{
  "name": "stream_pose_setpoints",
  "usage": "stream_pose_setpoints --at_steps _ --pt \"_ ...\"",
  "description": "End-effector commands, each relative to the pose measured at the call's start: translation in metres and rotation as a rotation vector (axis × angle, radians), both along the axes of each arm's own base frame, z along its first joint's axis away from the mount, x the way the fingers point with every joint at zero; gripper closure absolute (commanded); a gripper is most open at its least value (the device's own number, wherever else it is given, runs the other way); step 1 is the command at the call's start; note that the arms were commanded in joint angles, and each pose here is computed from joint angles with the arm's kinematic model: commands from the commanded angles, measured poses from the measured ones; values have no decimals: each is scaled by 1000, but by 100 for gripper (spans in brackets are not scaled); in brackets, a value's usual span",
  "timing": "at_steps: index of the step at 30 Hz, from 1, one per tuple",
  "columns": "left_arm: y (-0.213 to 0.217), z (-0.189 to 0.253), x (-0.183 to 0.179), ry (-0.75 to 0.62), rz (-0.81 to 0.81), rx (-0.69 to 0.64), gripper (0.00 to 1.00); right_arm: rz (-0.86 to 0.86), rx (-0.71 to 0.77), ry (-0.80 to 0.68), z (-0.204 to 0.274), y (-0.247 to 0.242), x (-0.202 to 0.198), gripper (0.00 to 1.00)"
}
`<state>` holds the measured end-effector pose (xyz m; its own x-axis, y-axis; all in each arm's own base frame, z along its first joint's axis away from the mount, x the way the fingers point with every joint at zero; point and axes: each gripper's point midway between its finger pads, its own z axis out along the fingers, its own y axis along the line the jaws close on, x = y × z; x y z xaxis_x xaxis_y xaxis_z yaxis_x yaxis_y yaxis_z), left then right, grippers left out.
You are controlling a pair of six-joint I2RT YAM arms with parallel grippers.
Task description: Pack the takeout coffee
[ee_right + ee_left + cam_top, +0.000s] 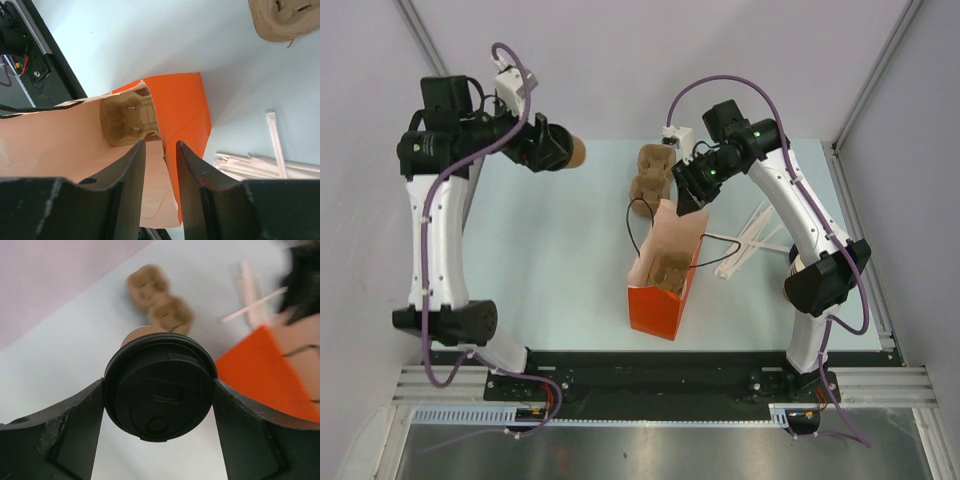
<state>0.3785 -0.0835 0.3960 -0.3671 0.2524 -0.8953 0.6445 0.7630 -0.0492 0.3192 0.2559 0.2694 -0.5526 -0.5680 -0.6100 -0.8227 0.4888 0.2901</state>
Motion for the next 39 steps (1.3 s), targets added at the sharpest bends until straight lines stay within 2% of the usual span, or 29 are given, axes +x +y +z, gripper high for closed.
stream_pose_setpoints --at_steps 1,5,9,13,14,15,18,33,39 --pt "-69 59 -69 -128 -251 -110 90 -6 21 -64 19 0 1 64" --pt "-115 87 -114 -210 -396 -152 89 -6 2 -56 12 -1 1 65" --pt "-167 85 -160 -149 -573 -194 91 -2 0 -47 9 1 0 68" --pt "-197 68 -187 -127 -669 -158 92 6 5 -39 9 6 -3 83" --pt "-202 61 -189 -113 -673 -142 92 7 8 -40 10 8 -4 97" --pt "-210 58 -198 -103 -700 -140 91 1 12 -47 13 9 -5 100" --pt "-221 37 -206 -53 -731 -109 92 4 19 -58 17 14 -7 100" --pt "-216 -76 -163 104 -585 184 95 -57 57 1 20 10 -5 100" --pt "-198 -91 -137 94 -514 261 96 -86 62 27 19 0 -7 100"
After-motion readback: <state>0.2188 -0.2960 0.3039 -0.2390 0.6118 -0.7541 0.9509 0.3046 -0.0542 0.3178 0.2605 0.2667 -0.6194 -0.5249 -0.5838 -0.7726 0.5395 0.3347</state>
